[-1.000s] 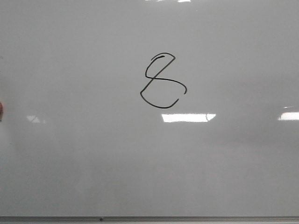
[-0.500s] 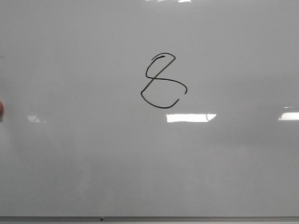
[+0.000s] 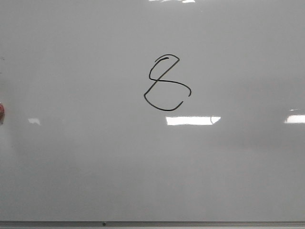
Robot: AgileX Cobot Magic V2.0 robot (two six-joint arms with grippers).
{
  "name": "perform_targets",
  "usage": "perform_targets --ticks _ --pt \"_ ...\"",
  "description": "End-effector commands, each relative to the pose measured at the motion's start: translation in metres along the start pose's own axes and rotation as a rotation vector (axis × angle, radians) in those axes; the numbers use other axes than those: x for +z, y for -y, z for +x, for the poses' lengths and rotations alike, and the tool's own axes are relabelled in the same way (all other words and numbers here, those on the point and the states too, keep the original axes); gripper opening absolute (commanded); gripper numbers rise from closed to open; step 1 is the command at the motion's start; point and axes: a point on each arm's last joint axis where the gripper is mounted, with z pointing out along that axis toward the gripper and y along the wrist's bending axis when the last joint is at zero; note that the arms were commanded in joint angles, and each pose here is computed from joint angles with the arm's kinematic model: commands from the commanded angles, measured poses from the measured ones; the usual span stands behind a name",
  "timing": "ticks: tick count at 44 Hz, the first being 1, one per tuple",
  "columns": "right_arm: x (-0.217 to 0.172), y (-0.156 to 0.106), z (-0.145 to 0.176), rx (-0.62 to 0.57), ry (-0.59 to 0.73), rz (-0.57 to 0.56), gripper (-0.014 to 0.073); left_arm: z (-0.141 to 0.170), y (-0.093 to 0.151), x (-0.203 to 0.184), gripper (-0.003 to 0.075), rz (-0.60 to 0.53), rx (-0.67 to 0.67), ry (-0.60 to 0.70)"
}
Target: Write number 8 on whiteboard
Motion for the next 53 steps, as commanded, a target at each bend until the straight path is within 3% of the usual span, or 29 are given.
perform_targets --ticks 1,45,53 --pt "-0.002 0.002 -0.014 0.013 0.084 0.023 -0.0067 -0.006 -0.001 0.0 -0.0019 -0.013 -0.017 0.137" --pt "-0.002 0.002 -0.014 0.013 0.088 0.024 -0.0067 -0.002 0.0 0.001 -0.0019 -0.009 -0.027 0.113" --pt "0.002 0.009 -0.004 -0.031 0.181 0.121 -0.0067 -0.002 0.0 0.001 -0.0019 -0.009 -0.027 0.113"
